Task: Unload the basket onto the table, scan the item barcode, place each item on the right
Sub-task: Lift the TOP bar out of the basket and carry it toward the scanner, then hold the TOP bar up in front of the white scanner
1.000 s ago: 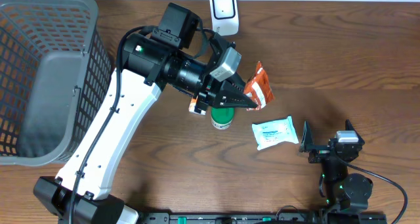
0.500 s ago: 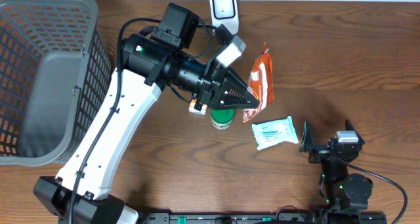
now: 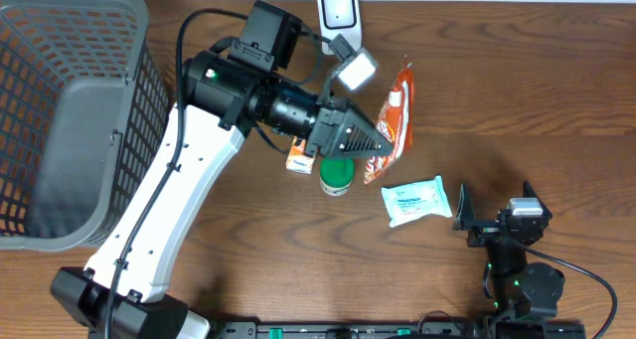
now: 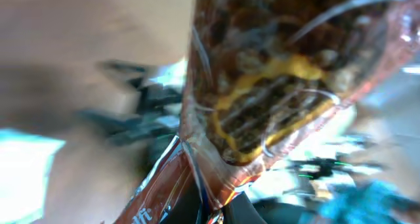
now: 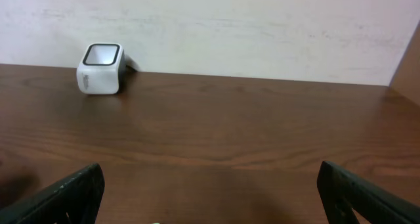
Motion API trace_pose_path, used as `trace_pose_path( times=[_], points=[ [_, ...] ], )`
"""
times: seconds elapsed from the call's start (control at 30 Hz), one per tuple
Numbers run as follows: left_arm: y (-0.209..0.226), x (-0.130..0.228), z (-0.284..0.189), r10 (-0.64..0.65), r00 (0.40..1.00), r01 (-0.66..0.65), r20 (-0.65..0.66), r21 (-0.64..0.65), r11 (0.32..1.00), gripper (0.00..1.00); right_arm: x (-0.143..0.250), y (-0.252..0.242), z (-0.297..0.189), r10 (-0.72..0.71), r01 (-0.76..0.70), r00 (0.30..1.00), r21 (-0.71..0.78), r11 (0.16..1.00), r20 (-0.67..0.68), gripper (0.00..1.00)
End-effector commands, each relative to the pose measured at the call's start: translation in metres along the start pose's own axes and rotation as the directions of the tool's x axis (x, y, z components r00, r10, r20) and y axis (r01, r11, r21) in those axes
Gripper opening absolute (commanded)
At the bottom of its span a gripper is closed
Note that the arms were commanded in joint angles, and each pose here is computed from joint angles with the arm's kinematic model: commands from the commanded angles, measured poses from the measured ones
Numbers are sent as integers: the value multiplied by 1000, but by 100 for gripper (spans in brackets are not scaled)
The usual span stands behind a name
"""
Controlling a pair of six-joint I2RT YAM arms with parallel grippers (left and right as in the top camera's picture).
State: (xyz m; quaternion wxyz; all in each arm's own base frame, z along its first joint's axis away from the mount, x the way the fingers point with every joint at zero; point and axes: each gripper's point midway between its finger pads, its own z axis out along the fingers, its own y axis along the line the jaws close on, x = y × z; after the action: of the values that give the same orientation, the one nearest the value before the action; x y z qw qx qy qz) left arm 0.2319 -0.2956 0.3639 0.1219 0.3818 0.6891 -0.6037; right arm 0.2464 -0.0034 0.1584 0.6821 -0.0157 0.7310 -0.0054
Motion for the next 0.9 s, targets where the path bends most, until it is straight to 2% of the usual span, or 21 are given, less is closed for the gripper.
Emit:
trace_pose_path(
  times=[0.0,0.03,0.07,0.1,0.23,0.37,0.7,0.87],
  points=[
    [100,11,-31,-104,994,75,-13,-612,787,7,1,-1,0,13,-13,1000,7,1000,0,99],
    [124,9,-50,-134,990,117,39,-756,644,7,1,-1,0,13,-13,1000,7,1000,0,99],
    [141,4,-69,-111,991,121,74,-853,507,7,1,-1,0,13,-13,1000,7,1000,0,99],
    [144,-2,-73,-80,994,104,75,-876,472,7,1,-1,0,13,-13,1000,8,1000,0,99],
    [146,-41,-78,84,991,56,105,-890,452,7,1,-1,0,13,-13,1000,7,1000,0,99],
    [167,-71,-98,185,970,76,154,-925,372,7,1,-1,0,13,-13,1000,7,1000,0,99],
    [281,-79,-91,211,976,-16,54,-949,314,7,1,-1,0,13,-13,1000,7,1000,0,99],
    [331,-88,-94,260,962,-2,77,-956,294,7,1,-1,0,13,-13,1000,7,1000,0,99]
  ],
)
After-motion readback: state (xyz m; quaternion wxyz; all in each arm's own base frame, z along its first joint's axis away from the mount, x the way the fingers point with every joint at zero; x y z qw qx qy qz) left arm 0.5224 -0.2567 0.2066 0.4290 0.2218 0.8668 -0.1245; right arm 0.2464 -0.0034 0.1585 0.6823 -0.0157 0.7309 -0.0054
